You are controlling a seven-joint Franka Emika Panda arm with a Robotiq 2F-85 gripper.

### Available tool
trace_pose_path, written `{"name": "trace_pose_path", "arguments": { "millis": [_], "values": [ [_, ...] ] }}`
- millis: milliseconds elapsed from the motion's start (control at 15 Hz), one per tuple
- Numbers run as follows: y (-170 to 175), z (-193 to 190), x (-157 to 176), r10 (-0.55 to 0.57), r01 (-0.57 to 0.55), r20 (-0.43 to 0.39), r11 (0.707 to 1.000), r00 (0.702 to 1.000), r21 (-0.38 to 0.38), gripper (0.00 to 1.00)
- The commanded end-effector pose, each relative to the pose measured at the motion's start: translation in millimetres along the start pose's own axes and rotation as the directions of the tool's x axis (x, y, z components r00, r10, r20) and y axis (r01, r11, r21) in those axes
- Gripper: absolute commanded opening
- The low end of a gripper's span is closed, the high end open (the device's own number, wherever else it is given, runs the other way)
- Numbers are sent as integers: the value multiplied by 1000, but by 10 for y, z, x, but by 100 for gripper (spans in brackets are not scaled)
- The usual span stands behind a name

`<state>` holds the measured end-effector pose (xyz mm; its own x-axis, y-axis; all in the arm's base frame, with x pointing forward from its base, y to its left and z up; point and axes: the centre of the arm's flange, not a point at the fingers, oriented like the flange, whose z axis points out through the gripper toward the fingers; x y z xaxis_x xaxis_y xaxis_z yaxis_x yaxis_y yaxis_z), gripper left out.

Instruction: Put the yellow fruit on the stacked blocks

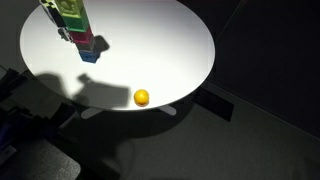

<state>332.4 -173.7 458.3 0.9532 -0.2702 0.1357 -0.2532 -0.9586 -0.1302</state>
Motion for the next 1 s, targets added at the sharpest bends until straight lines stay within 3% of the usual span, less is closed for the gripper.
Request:
{"name": "trace_pose_path", "arguments": {
  "millis": [0, 600, 933],
  "values": [
    [131, 54, 110, -15, 15, -2, 1000, 1000, 1, 100],
    [68, 103, 41, -2, 2, 10, 1000, 1000, -1, 100],
    [312, 224, 168, 52, -52, 21, 998, 998, -34, 100]
  ]
}}
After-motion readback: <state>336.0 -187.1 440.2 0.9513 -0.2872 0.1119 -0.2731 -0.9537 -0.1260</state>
